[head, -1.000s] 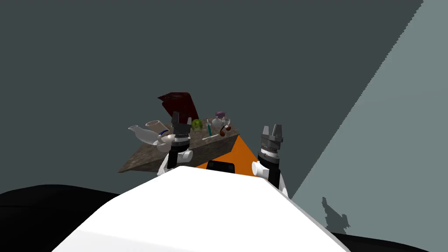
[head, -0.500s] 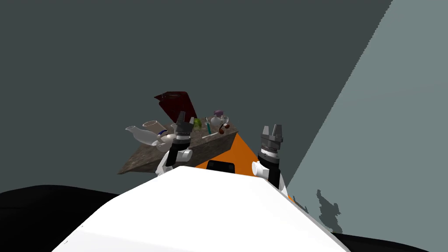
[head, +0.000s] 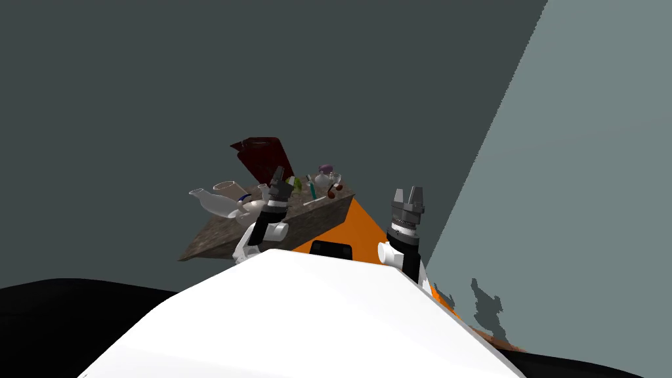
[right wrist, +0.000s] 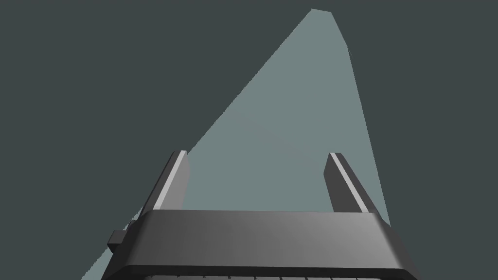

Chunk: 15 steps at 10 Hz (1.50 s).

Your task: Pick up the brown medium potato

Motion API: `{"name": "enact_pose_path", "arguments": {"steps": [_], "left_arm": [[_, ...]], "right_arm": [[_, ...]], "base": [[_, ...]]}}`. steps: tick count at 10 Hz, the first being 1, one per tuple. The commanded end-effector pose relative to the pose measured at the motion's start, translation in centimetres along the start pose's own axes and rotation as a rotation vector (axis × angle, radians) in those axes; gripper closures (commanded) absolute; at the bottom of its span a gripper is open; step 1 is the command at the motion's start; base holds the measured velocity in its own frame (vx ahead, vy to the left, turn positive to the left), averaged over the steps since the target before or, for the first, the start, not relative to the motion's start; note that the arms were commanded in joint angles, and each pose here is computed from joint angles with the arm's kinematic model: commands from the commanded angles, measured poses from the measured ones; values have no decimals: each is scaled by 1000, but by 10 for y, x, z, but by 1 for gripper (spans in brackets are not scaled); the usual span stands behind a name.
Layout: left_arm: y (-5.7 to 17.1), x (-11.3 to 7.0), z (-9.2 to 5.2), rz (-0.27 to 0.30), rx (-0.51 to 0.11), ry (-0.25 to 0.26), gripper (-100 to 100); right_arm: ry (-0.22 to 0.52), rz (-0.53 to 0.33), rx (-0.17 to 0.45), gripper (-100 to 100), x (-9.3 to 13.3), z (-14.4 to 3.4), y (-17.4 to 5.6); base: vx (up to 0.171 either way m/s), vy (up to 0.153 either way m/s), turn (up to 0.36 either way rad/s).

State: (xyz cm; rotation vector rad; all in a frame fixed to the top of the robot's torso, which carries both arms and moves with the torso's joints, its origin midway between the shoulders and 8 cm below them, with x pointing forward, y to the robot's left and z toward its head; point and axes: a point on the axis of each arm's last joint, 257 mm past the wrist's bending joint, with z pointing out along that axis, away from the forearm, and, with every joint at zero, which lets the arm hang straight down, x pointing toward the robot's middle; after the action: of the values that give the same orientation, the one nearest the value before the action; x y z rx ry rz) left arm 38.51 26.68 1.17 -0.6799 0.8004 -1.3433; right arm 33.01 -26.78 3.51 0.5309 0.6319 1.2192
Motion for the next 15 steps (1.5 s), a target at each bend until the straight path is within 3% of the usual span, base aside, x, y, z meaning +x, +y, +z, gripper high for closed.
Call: {"name": "enact_pose_path", "arguments": {"steps": [1,10,15], "left_arm": [[6,1,1,-1,-25,6,-100],[44,20,10,-18,-200,68,-100],[72,27,8,-16,-322,91,-100]], "right_arm": [[0,0,0,0,0,0,0],[0,0,0,0,0,0,0],[0,0,0,0,0,0,0]], "base": [[-49,15,-67],[-54,12,-99],[-36,6,-96]]}}
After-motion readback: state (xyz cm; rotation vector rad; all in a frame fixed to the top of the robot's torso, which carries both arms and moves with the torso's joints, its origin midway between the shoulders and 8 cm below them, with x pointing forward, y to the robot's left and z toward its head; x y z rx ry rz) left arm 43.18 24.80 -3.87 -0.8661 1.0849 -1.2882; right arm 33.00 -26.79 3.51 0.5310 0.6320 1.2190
